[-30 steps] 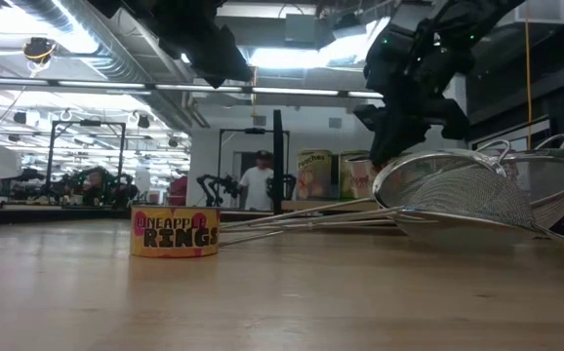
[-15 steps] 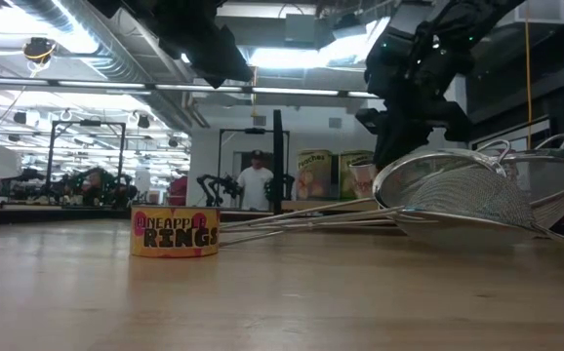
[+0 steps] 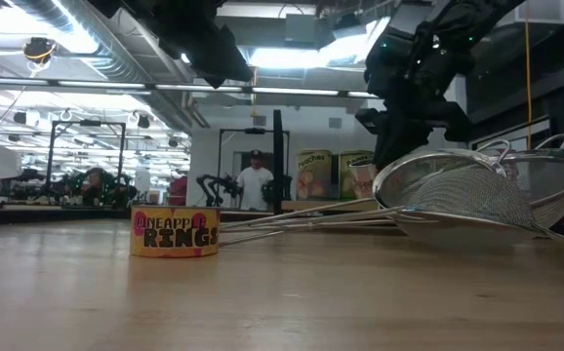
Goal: Pick and place cans onto a shelf
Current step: Put the canned diced tomatoes on the shelf
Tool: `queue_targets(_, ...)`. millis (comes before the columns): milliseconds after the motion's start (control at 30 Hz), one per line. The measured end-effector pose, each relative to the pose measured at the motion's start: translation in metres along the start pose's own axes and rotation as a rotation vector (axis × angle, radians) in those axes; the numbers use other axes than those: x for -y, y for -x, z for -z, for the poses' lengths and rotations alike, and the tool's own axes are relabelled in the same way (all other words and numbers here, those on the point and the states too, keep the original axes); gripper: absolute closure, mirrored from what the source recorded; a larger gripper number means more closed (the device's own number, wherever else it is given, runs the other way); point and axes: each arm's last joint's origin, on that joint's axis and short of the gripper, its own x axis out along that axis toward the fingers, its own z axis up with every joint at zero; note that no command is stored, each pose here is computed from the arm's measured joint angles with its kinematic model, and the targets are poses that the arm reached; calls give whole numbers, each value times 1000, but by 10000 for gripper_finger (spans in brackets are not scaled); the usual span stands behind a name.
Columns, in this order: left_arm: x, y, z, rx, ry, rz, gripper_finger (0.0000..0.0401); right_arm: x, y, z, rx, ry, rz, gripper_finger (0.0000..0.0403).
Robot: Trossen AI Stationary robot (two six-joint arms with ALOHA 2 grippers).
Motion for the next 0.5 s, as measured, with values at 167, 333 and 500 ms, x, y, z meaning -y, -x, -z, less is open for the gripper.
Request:
queue_targets(167,0,0,0,0,0,0,312,0,0,0,-1,0,0,373)
queue_targets(333,0,0,0,0,1,0,312,0,0,0,-4,0,3,366)
queue_targets(500,0,0,0,0,1,0,312,1,0,1,-36,-27,28,338)
